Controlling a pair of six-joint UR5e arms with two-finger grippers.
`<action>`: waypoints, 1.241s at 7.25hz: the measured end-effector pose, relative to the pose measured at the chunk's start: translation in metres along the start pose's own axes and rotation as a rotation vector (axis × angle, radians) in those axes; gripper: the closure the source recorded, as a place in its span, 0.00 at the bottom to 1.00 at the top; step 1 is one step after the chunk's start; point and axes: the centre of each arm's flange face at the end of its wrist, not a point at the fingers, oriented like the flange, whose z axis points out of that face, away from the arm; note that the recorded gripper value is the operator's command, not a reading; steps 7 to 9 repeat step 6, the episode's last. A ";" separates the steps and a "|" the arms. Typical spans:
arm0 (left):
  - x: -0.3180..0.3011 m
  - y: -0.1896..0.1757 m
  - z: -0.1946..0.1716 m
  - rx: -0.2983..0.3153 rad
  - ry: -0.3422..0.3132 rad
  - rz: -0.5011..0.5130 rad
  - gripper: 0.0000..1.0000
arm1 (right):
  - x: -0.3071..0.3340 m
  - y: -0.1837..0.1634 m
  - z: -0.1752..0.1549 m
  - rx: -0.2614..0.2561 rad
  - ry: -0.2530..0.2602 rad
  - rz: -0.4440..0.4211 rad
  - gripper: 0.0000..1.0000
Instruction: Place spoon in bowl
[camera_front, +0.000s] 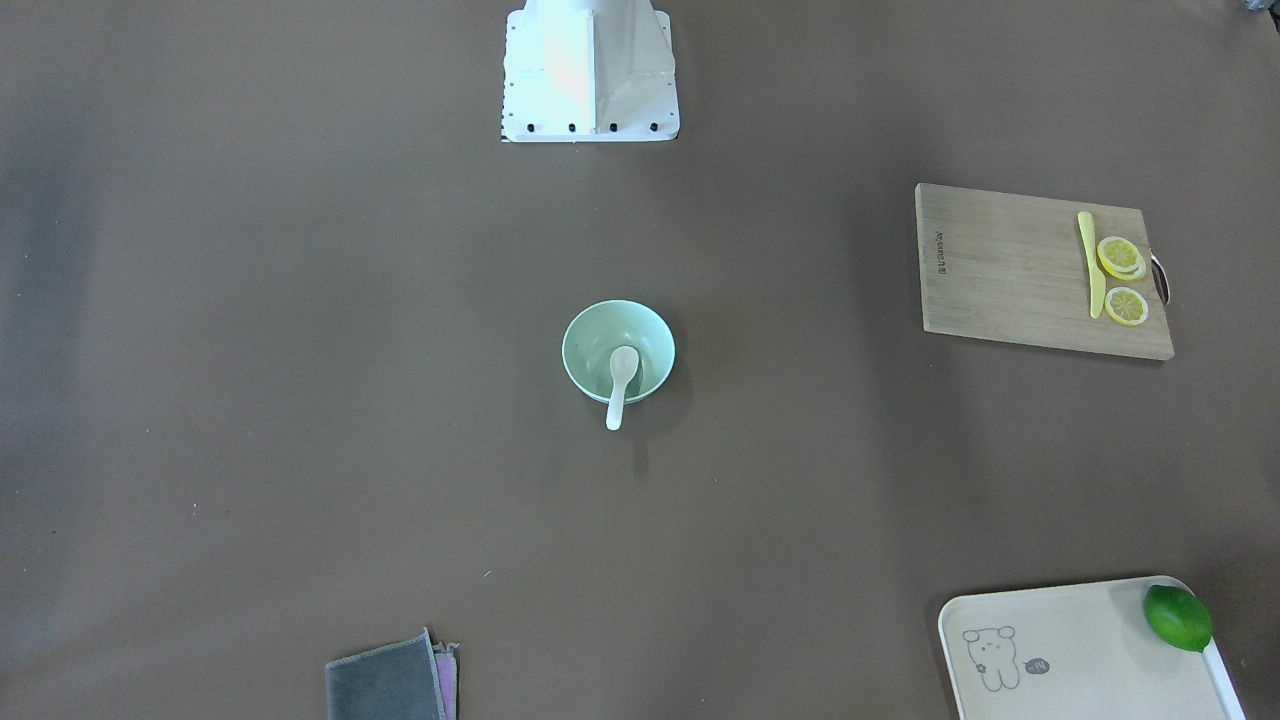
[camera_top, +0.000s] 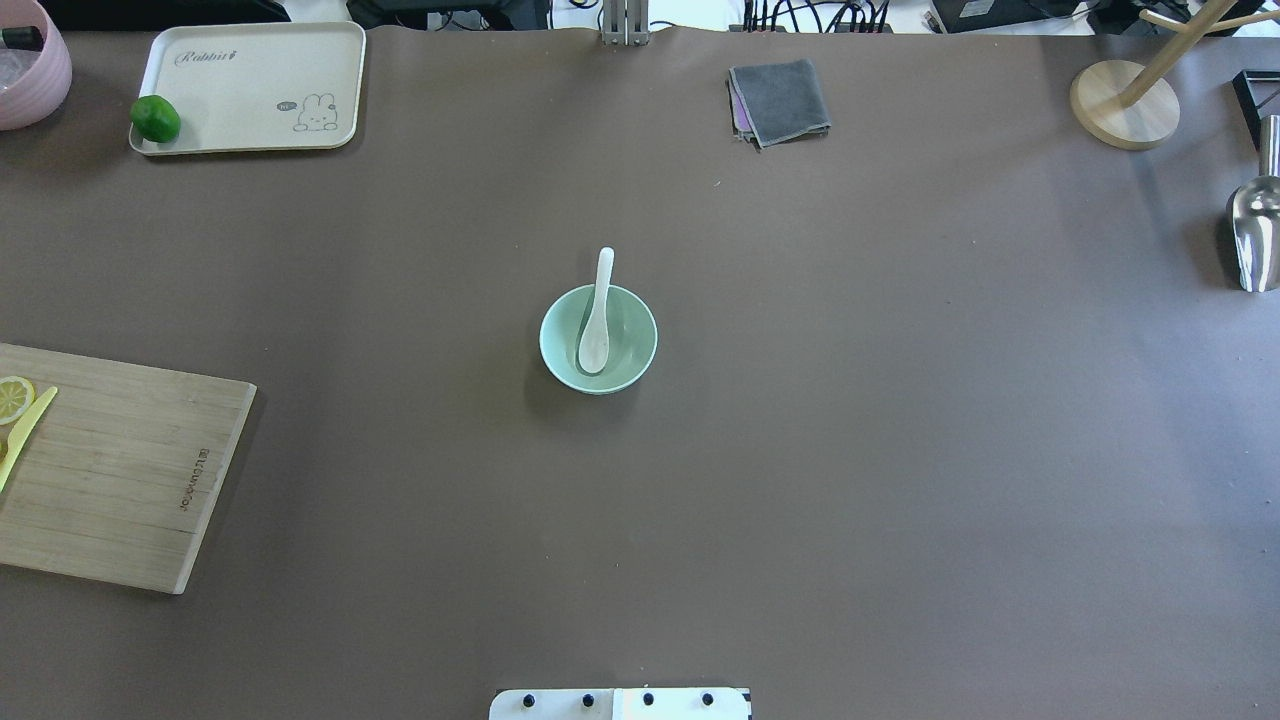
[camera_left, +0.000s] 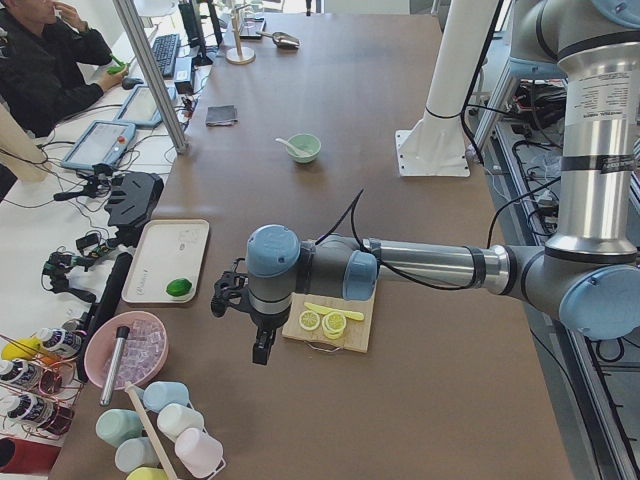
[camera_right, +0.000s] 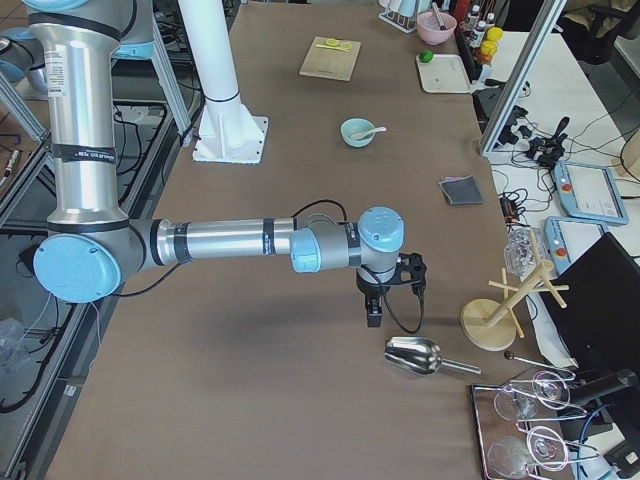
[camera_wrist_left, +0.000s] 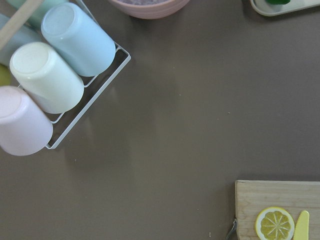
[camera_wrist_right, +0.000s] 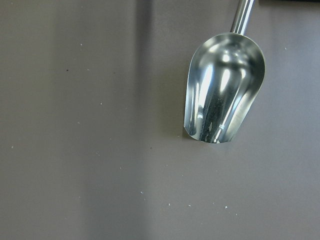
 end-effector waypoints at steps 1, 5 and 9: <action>-0.001 0.001 0.001 -0.004 0.001 -0.005 0.02 | 0.000 0.000 0.000 -0.002 -0.003 0.003 0.00; -0.002 0.000 0.001 -0.002 -0.004 -0.004 0.02 | 0.002 0.001 0.003 -0.007 -0.003 0.010 0.00; -0.001 -0.001 0.000 0.001 -0.005 -0.002 0.02 | 0.003 0.001 0.003 -0.007 -0.003 0.011 0.00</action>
